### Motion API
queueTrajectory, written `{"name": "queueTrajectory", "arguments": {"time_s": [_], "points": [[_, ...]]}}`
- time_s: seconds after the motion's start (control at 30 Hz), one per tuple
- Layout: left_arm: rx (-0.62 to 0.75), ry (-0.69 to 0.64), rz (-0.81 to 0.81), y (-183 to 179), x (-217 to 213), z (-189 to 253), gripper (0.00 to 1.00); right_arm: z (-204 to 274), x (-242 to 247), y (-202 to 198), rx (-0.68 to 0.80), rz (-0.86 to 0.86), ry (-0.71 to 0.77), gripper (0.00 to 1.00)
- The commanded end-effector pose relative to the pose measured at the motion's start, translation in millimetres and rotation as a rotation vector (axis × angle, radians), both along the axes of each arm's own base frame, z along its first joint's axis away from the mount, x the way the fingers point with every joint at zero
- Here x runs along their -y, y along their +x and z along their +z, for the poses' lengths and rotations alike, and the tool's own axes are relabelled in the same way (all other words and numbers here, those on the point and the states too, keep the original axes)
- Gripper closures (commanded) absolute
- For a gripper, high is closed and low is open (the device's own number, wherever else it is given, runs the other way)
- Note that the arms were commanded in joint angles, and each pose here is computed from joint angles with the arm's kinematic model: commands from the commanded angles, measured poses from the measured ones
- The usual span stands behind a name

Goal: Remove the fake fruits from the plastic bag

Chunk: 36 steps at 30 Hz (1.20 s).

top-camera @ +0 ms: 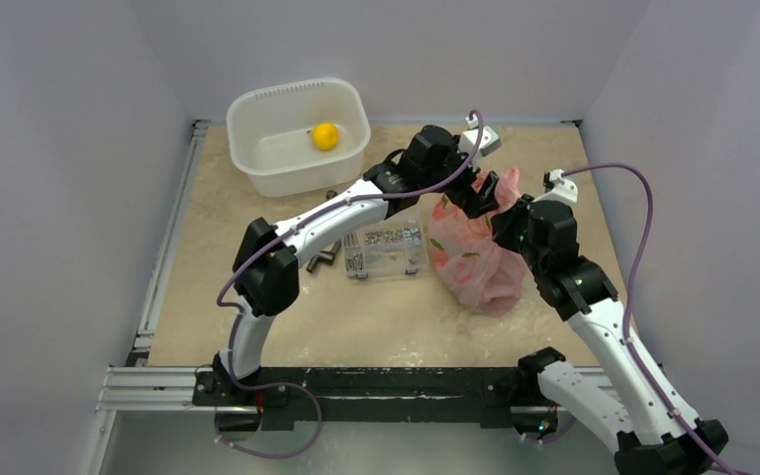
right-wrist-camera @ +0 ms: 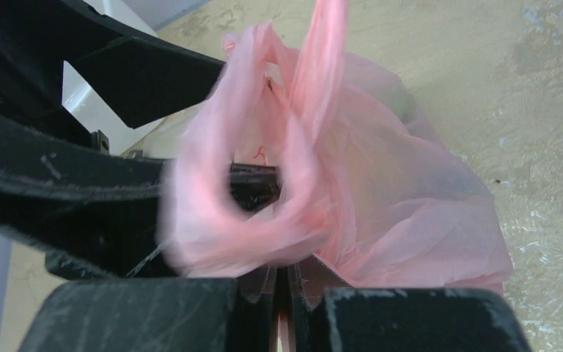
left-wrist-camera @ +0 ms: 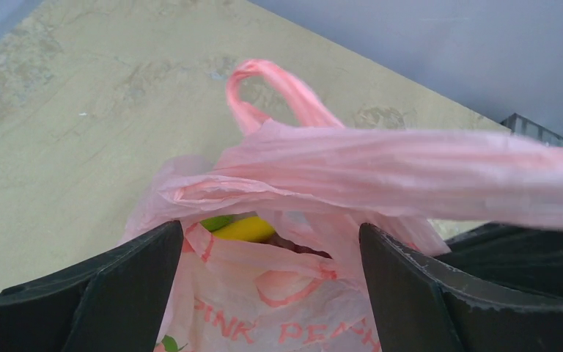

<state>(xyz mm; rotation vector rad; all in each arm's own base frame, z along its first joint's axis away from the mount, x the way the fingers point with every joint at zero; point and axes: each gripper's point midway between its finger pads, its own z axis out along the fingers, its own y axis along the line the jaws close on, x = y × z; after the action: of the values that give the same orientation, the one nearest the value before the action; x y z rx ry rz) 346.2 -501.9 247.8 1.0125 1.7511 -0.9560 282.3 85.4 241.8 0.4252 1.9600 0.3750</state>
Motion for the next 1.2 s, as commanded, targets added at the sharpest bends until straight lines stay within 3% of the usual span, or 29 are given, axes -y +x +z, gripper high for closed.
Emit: {"name": "queueTrajectory", "arguments": {"time_s": [0.0, 0.07, 0.23, 0.4, 0.63, 0.73, 0.87, 0.93, 1.03, 1.13, 1.17], "points": [[0.087, -0.048, 0.124, 23.9, -3.4, 36.8, 0.13, 29.1, 2.6, -1.1, 0.072, 0.000, 0.011, 1.00], [0.084, -0.056, 0.179, 26.4, -11.2, 39.1, 0.13, 28.7, 6.1, -3.9, 0.072, -0.011, 0.006, 1.00], [0.123, -0.054, 0.277, 34.9, -28.8, 40.7, 0.00, 30.0, 7.9, -9.5, 0.076, -0.012, 0.012, 1.00], [0.135, -0.048, 0.224, 40.3, -12.7, 30.8, 0.00, 27.3, 3.6, -9.7, 0.068, 0.007, 0.022, 1.00], [0.098, -0.161, 0.022, 19.2, 17.4, 48.2, 0.03, 25.7, 2.6, -9.9, 0.058, 0.017, 0.014, 1.00], [0.029, -0.226, -0.072, 10.9, 24.1, 60.2, 0.18, 26.2, 6.8, -10.0, 0.062, 0.000, 0.001, 1.00], [-0.030, -0.207, -0.056, 20.1, 25.5, 60.3, 0.58, 29.6, 12.8, -6.6, 0.070, -0.034, -0.017, 1.00], [-0.040, -0.199, -0.029, 25.8, 22.9, 62.7, 0.65, 31.5, 15.6, -3.7, 0.070, -0.050, -0.031, 1.00], [-0.029, -0.198, 0.057, 40.6, 14.5, 71.5, 0.97, 37.5, 21.4, 2.3, 0.069, -0.082, -0.063, 1.00], [-0.021, -0.198, 0.113, 50.4, 2.8, 83.0, 0.99, 50.9, 27.8, 8.3, 0.079, -0.113, -0.097, 1.00], [-0.022, -0.198, 0.106, 50.2, -1.0, 85.9, 0.89, 55.2, 27.9, 9.6, 0.086, -0.112, -0.102, 1.00]]}}
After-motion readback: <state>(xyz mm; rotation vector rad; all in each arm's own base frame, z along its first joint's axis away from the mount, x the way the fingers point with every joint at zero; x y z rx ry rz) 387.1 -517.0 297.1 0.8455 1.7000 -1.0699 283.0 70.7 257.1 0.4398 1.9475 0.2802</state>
